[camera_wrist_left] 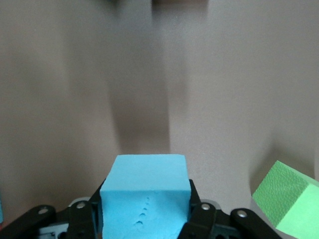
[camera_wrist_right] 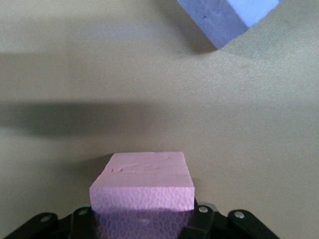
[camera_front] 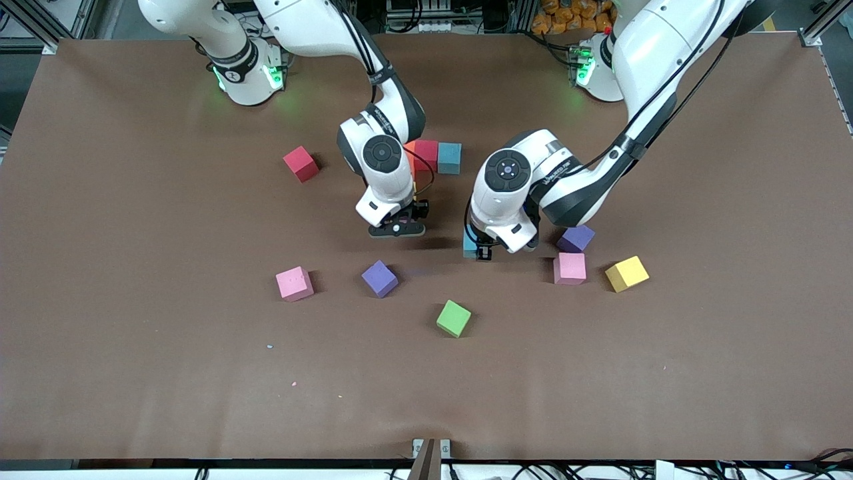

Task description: Arrange 11 blocks into digit 3

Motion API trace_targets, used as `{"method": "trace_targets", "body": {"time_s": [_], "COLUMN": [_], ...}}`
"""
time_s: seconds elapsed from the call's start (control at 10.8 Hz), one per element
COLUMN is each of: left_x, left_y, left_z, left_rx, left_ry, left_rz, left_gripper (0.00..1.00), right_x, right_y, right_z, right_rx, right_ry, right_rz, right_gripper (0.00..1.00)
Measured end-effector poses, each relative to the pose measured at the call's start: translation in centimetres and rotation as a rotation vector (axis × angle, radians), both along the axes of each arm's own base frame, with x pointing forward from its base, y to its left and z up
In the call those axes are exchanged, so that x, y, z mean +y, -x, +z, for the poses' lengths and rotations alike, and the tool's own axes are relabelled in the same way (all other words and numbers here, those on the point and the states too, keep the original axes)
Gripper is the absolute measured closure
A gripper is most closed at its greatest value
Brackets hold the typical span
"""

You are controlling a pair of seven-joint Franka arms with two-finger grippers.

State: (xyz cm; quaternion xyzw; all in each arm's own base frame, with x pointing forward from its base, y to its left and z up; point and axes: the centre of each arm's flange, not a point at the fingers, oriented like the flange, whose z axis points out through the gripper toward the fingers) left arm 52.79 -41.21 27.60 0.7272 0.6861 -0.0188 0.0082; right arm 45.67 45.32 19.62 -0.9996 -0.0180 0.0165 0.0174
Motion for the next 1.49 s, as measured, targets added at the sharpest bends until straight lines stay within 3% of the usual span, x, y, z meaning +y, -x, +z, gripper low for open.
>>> {"method": "trace_targets", "body": {"time_s": [0.74, 1.02, 1.11, 1.3, 1.49], "left_x": [-1.3, -1.5, -1.6, -2.0, -2.8], "left_y": [3.0, 3.2, 3.3, 3.7, 4.6], "left_z": [-2.3, -2.3, -2.3, -2.3, -2.5], "left_rx": [0.027, 0.025, 0.025, 0.026, 0.030], "left_ry": [-0.002, 0.000, 0.002, 0.002, 0.000], "left_rz": [0.044, 0.050, 0.054, 0.062, 0.061], "left_gripper": [0.39, 0.39, 0.39, 0.39, 0.39], "right_x": [-0.3, -0.5, -0.4, -0.8, -1.8], "right_y": [-0.3, -0.8, -1.1, -2.5, -4.8], "right_z": [0.0, 0.3, 0.8, 2.6, 5.3], "right_rx": [-0.002, -0.012, -0.022, -0.045, -0.037], "right_ry": [0.003, 0.001, -0.006, -0.019, -0.007], "right_rz": [-0.005, -0.012, -0.014, -0.030, -0.051], "right_gripper": [0.41, 0.07, 0.00, 0.00, 0.00]}}
